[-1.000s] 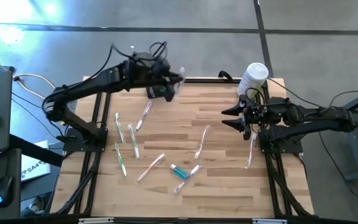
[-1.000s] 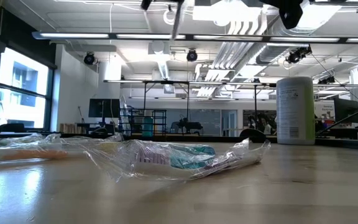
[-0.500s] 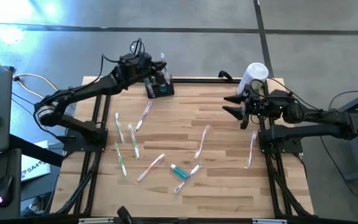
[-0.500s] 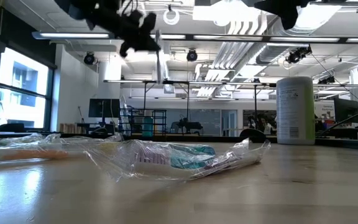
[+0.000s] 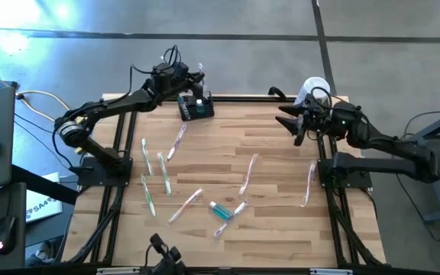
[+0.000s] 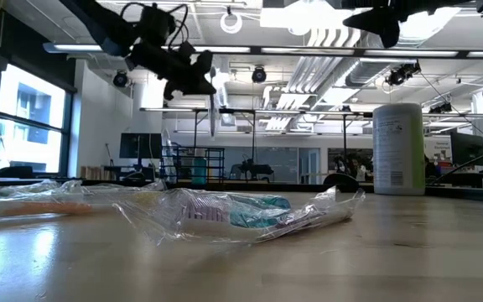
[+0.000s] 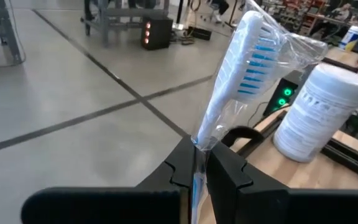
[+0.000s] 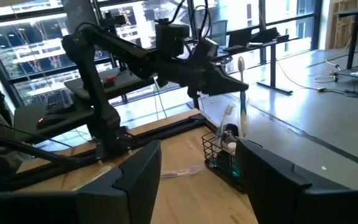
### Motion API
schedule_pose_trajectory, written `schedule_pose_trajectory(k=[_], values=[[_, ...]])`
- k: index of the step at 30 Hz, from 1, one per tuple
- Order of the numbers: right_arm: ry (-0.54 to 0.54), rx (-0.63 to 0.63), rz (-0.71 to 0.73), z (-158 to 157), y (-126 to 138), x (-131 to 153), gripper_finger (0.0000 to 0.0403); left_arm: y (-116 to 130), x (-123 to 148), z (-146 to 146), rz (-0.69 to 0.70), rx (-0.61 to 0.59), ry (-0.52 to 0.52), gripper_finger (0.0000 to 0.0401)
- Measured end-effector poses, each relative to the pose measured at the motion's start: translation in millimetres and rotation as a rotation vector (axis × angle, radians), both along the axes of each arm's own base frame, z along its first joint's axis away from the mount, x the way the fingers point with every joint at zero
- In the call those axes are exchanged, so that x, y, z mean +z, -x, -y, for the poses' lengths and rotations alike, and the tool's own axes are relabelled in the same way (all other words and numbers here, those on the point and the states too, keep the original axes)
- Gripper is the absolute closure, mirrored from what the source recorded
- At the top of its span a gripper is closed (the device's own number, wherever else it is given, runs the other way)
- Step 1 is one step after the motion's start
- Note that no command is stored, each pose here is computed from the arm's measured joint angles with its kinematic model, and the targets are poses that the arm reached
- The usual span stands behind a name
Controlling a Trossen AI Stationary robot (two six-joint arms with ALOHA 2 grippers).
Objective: Pick & Place toothbrushing station
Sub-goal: Put the blue toothbrush into the black wire organizer
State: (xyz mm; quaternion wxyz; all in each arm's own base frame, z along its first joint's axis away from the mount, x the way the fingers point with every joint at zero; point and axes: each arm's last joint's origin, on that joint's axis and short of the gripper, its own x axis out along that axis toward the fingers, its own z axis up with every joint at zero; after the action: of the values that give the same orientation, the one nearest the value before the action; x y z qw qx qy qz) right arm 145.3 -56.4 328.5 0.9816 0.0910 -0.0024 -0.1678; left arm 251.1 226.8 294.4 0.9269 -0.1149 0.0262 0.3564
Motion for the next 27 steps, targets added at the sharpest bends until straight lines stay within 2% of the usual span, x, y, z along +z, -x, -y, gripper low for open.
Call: schedule_pose_trajectory(k=[9,14,27], values=[[-0.006,-0.012,-0.007,4,0,-1,0.0202,-9,-14,-8,-0.004,-0.008,-0.013,0.0385],[-0.031,-0.009,-0.015,6,-3,-3,0.0202,-6,-21,-18,-0.029,0.009,-0.011,0.0385],[-0.039,-0.022,-0.024,7,-5,-5,0.0229,-11,-45,-28,-0.077,-0.043,0.052,0.0385]])
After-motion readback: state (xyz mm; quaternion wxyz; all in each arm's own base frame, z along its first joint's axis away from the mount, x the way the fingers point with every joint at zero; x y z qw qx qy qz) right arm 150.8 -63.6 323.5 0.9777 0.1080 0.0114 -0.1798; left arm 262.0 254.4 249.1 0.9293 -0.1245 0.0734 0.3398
